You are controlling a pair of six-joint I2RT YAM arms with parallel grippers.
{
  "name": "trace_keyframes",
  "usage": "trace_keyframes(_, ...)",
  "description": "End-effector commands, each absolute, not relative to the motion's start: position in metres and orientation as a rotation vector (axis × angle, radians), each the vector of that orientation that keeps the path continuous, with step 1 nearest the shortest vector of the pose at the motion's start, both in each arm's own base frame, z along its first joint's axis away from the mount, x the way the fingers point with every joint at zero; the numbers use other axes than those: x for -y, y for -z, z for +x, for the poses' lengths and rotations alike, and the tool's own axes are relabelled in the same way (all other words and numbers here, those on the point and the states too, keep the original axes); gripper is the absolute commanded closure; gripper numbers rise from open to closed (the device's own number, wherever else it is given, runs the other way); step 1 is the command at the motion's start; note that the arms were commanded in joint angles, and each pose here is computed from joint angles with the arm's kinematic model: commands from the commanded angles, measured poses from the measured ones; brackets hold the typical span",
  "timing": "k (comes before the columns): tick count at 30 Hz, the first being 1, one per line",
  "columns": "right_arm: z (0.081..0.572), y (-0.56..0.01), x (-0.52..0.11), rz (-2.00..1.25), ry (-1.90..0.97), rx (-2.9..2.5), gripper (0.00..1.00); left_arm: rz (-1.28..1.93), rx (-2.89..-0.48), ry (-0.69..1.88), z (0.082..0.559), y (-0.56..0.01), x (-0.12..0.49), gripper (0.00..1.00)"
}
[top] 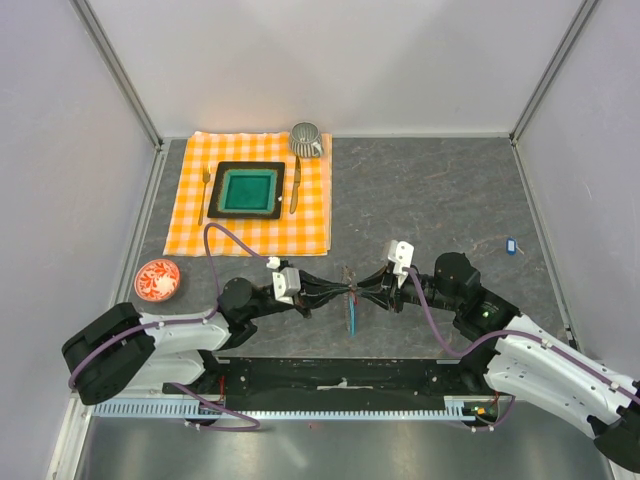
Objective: Put the keys on the keyring
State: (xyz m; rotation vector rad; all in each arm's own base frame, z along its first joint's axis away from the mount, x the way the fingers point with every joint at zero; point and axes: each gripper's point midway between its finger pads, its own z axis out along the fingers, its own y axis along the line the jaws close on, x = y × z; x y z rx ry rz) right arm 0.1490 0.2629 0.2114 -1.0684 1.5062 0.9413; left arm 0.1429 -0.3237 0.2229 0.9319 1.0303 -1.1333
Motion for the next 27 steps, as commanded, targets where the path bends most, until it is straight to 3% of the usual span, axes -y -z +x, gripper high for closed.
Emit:
trace_keyframes(1, 0.150, -0.224, -0.267, -1.076, -0.952, -1.447, 0.71, 0.837, -0.650, 1.150, 0.119, -0.307, 0.304, 0.98)
trace_keyframes(19, 0.137, -0.229, -0.268, -1.146, -1.008, -1.381, 0.72, 0.883, -0.591, 1.183, 0.106, -0.315, 0.305, 0.98)
trace_keyframes(22, 0.137, -0.230, -0.269, -1.150, -1.008, -1.376, 0.78, 0.906, -0.586, 1.196, 0.103, -0.313, 0.307, 0.98)
trace_keyframes(27, 0.136, -0.227, -0.271, -1.163, -1.022, -1.380, 0.99, 0.919, -0.562, 1.218, 0.098, -0.316, 0.308, 0.98)
